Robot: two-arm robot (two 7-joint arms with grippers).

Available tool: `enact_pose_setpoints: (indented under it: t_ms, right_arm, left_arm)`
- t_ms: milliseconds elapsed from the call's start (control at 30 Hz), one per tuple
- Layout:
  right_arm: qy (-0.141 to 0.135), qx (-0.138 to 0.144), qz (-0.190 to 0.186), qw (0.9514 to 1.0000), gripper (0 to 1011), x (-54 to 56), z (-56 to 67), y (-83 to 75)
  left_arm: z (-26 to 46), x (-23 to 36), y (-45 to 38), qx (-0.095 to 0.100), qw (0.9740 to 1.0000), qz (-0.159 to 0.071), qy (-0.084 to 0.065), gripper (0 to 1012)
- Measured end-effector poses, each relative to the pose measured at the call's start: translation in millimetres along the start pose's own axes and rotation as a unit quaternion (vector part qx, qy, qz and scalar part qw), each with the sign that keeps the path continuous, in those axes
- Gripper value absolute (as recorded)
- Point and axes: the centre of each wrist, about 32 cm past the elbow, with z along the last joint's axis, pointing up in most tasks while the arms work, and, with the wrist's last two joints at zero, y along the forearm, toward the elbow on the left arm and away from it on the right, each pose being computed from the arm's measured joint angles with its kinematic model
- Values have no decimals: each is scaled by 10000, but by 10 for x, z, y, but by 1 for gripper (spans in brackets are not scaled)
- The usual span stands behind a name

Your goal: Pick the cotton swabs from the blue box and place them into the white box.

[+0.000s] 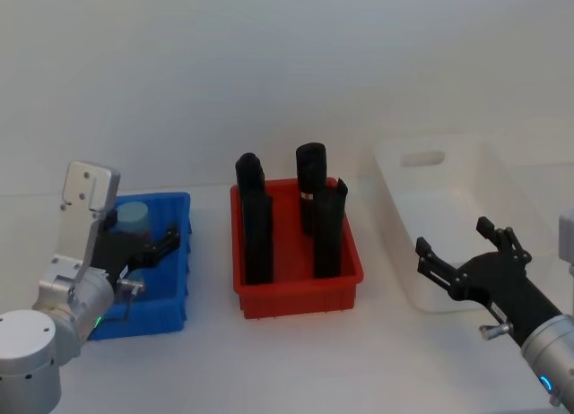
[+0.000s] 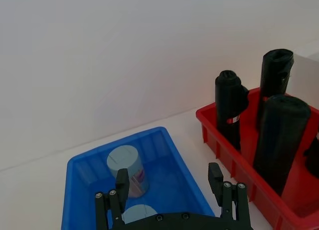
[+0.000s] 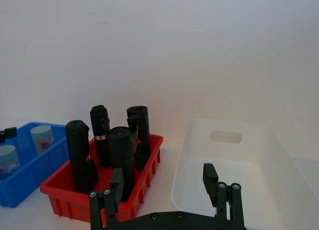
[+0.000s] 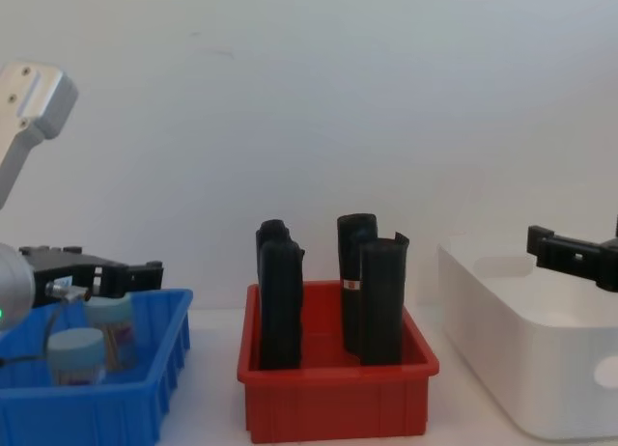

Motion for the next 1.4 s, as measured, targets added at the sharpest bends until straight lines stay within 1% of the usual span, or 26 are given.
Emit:
enact_pose_setpoints:
  t_ms: [133, 200, 233, 433, 567, 733, 967, 1067, 1400]
  right_arm:
    - [0, 0, 0, 10000, 1002, 0, 0, 0]
    - [0, 0, 0, 10000, 1002, 0, 0, 0]
    - [0, 0, 0, 10000, 1001, 0, 0, 0]
    - [0, 0, 0, 10000, 1002, 0, 0, 0]
    - [0, 0, 0, 10000, 1002, 0, 0, 0]
    - [0, -1, 0, 10000, 1002, 0, 0, 0]
    - [0, 0, 0, 10000, 1002, 0, 0, 0]
    - [0, 0, 0, 10000, 1001, 0, 0, 0]
    - [0, 0, 0, 10000, 1002, 0, 0, 0]
  left_arm:
    - [-13, 28, 0, 97, 9999, 38, 36, 1004]
    - [-31, 49, 2, 182, 9998, 64, 70, 1004]
    - [-31, 49, 2, 182, 9998, 64, 70, 1004]
    - [-70, 79, 3, 326, 9993, 99, 151, 1004]
    - [-87, 91, 0, 376, 9990, 116, 189, 1004]
    - [-133, 106, -11, 462, 9984, 144, 276, 1004]
    - [-200, 129, -42, 562, 9975, 192, 393, 1004]
    - [-243, 151, -72, 614, 9968, 234, 448, 1004]
    - [-319, 203, -141, 694, 9957, 305, 529, 1004]
